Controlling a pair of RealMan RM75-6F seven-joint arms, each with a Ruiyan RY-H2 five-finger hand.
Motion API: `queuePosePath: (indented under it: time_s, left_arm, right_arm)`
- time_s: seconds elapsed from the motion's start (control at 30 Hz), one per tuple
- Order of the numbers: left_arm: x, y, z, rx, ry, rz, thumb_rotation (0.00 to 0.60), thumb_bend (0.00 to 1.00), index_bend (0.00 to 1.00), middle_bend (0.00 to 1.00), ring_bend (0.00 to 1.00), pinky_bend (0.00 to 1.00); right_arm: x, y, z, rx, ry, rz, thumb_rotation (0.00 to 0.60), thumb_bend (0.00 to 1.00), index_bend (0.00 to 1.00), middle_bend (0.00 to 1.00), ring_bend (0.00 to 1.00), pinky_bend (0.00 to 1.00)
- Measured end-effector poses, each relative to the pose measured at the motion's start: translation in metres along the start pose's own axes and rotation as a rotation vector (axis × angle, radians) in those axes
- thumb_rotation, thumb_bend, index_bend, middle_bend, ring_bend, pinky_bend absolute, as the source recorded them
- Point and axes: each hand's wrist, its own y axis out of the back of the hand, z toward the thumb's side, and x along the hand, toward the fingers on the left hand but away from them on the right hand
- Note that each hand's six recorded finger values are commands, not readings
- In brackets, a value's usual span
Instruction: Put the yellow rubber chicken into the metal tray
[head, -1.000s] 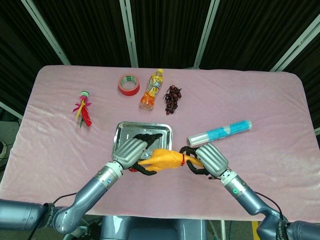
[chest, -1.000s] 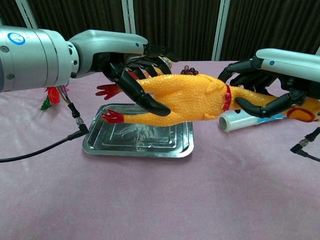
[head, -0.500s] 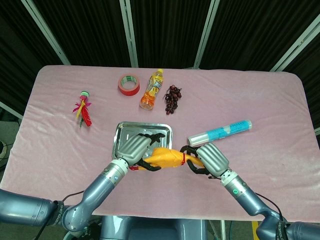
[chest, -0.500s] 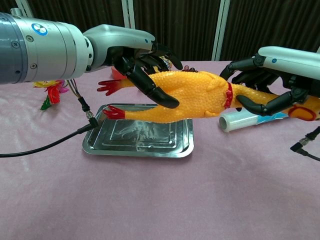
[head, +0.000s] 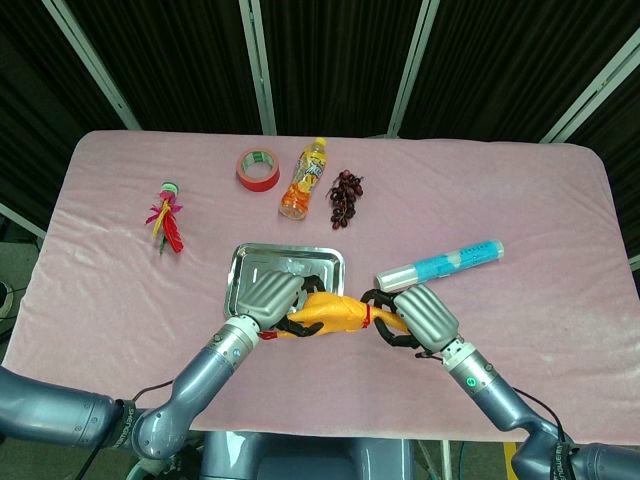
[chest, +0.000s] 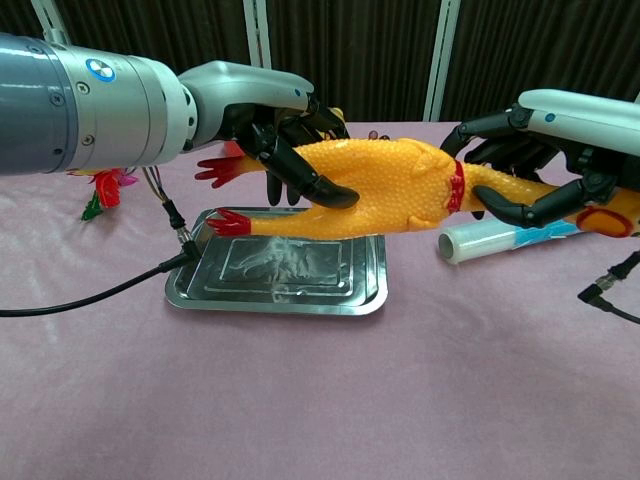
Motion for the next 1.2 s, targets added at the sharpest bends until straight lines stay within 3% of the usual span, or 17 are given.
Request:
queuePosePath:
  time_s: [0.23, 0.37, 0.4, 0.47, 0.57, 0.63, 0.77, 0.87, 1.2]
  left_arm:
    - [0.002, 0.001, 0.000, -0.010, 0.001, 0.010, 0.600, 0.69, 0.60, 0.71, 0.63, 0.55]
    - [0.004, 0.001, 0.000, -0.003, 0.001, 0.018, 0.600, 0.72, 0.63, 0.74, 0.66, 0.55]
    - [0.004, 0.001, 0.000, -0.001, 0.000, 0.020, 0.600, 0.68, 0.62, 0.73, 0.66, 0.55]
    - [0.004, 0.000, 0.000, 0.002, -0.001, 0.023, 0.600, 0.52, 0.56, 0.67, 0.62, 0.54]
    - [0.003, 0.000, -0.001, -0.003, -0.001, 0.025, 0.600, 0.19, 0.38, 0.50, 0.51, 0.52]
    - [0.002, 0.001, -0.002, -0.009, 0.000, 0.021, 0.600, 0.09, 0.27, 0.41, 0.46, 0.51]
    - [0.000, 0.003, -0.005, -0.013, 0.000, 0.016, 0.600, 0.01, 0.08, 0.25, 0.36, 0.48]
    - [-0.002, 0.004, -0.006, -0.023, -0.001, 0.014, 0.600, 0.00, 0.01, 0.20, 0.31, 0.46]
    - [-0.002, 0.008, -0.005, -0.040, -0.014, 0.022, 0.600, 0.00, 0.00, 0.11, 0.25, 0.44]
  right_arm:
    - [0.001, -0.001, 0.000, -0.011, 0.002, 0.000, 0.600, 0.97, 0.93, 0.70, 0.70, 0.83]
    - [0.002, 0.000, -0.001, -0.014, 0.001, -0.005, 0.600, 0.97, 0.93, 0.70, 0.70, 0.83]
    - [0.002, 0.000, -0.001, -0.016, 0.000, -0.006, 0.600, 0.97, 0.93, 0.70, 0.70, 0.83]
    - [0.002, 0.000, -0.002, -0.015, 0.000, -0.006, 0.600, 0.97, 0.93, 0.70, 0.70, 0.83]
    - [0.002, 0.001, -0.003, -0.015, -0.003, -0.010, 0.600, 0.97, 0.93, 0.70, 0.70, 0.83]
    - [0.001, 0.002, -0.004, -0.015, -0.007, -0.015, 0.600, 0.98, 0.93, 0.70, 0.70, 0.83]
    - [0.000, 0.004, -0.006, -0.014, -0.012, -0.020, 0.600, 0.98, 0.93, 0.70, 0.70, 0.83]
    - [-0.001, 0.006, -0.008, -0.012, -0.017, -0.027, 0.600, 0.98, 0.93, 0.70, 0.70, 0.83]
    - [-0.001, 0.009, -0.012, -0.013, -0.029, -0.035, 0.600, 0.98, 0.93, 0.70, 0.70, 0.83]
